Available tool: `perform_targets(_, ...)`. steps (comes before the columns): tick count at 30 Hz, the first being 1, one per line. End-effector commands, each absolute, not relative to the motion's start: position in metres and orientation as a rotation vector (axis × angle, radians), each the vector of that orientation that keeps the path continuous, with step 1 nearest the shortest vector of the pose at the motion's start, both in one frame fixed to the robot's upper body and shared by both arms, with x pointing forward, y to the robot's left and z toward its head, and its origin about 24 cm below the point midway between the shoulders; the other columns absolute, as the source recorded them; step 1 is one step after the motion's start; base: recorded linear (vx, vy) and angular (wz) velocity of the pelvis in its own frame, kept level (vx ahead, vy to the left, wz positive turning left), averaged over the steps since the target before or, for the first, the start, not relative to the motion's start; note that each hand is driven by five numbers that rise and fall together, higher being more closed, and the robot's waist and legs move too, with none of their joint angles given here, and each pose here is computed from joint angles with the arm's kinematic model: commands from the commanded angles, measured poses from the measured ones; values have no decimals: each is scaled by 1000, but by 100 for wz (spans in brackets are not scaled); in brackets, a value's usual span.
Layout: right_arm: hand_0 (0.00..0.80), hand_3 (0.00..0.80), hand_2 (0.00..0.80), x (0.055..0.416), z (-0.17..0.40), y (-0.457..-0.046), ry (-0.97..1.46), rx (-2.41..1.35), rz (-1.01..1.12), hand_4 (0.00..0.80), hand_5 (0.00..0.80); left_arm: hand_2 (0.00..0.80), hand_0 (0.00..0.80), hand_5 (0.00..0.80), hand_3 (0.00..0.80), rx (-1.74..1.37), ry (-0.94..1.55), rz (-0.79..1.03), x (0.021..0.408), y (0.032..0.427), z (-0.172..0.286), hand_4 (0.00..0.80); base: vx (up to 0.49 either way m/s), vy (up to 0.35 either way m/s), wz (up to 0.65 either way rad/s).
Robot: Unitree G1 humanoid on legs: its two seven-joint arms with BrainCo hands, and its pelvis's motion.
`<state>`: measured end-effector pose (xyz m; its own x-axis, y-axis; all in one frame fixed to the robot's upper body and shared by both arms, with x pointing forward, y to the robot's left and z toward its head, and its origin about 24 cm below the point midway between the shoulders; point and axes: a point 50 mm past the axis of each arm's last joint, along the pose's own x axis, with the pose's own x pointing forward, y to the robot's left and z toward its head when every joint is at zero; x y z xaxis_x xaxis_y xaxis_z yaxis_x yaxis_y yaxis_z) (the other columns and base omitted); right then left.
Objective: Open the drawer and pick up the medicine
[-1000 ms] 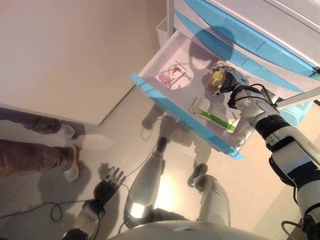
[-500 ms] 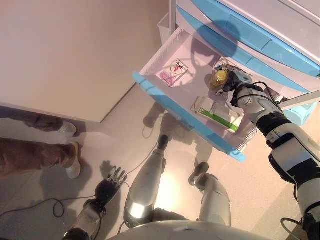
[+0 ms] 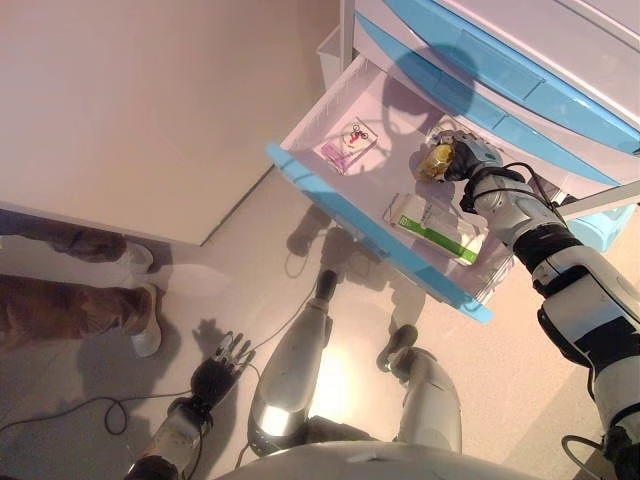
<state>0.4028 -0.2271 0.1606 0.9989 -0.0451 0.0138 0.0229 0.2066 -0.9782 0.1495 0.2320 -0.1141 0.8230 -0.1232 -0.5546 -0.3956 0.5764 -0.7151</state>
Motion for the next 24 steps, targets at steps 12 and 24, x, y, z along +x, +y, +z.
perform_targets(12, 800, 800, 800, 411, 220, -220, -152, -1439, -97, 800, 800, 0, 0, 0, 0, -951, 594, 163, 139, 238, -112, 0, 0, 0, 0)
perform_targets(24, 800, 800, 800, 404, 232, -196, -292, -1447, -7, 800, 800, 0, 0, 0, 0, -946, 581, 163, 141, 241, -108, 0, 0, 0, 0)
